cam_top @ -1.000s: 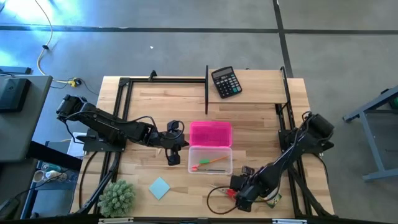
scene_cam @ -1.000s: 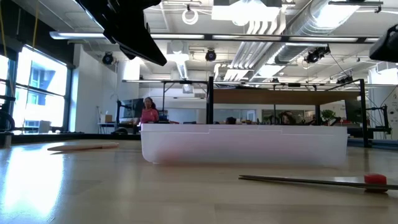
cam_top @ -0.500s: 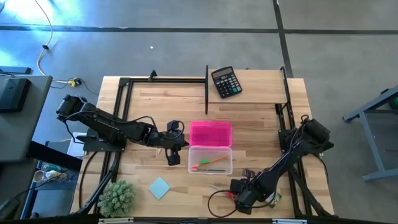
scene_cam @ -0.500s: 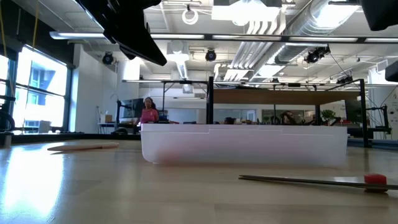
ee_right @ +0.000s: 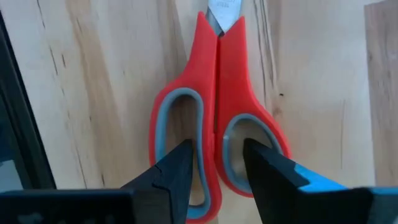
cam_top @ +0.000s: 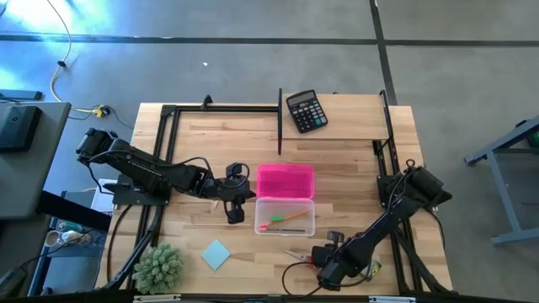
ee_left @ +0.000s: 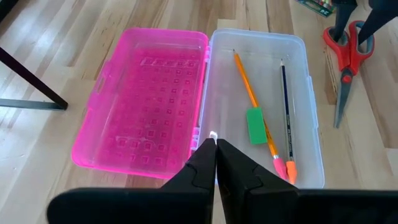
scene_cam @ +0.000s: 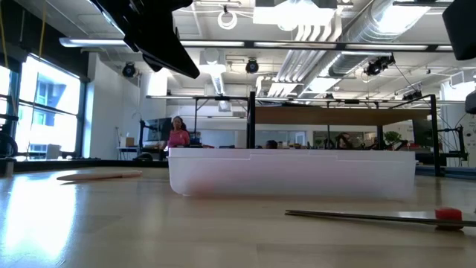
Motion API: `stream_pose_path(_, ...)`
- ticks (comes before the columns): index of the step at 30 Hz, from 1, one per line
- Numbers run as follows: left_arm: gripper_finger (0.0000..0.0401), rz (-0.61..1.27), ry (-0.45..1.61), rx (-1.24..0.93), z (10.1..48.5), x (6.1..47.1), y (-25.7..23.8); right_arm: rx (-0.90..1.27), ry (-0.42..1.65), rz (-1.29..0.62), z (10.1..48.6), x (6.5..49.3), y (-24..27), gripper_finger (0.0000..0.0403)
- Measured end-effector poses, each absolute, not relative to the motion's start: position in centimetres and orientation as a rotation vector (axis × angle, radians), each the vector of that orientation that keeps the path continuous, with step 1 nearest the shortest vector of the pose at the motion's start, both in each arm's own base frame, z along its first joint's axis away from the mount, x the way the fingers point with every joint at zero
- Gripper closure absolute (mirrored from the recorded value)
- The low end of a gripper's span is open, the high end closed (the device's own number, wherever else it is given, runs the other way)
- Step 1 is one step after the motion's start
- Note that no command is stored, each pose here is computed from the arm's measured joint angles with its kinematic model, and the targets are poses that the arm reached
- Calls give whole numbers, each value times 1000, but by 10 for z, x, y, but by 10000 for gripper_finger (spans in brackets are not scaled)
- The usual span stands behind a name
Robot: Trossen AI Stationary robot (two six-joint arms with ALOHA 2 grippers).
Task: Pack school essentials
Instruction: Put the red scissors into the supply box
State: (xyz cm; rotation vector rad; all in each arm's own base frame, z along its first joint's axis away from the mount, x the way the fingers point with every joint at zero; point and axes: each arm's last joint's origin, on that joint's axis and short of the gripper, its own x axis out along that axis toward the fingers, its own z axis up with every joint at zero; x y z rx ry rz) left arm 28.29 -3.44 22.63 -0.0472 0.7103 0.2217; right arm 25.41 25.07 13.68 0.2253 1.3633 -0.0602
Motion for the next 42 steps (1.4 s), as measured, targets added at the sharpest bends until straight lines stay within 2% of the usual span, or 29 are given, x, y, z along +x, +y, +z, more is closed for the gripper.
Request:
stream_pose_path(4,396,222,710,-47,226,283,-34,240,1367,-78,136,254,250,284)
stream_pose_path(11,396,222,714,-46,226,283,-34,220,1379,-69,135,253,250,367)
stream_pose_path(14,396,227,740,-43,224,281,-33,213,1379,-64,135,253,250,384)
stream_pose_path(21,396,222,793,-75,221,279,-23,220,1374,-35,140,249,253,377)
stream_pose_path(28,396,239,827,-97,219,278,-12,289,1314,69,163,242,262,382)
stream_pose_path(35,396,275,883,-86,215,274,-1,205,1109,41,189,243,255,382)
stream_pose_path(42,396,289,919,-71,218,266,1,99,980,-71,205,256,231,382)
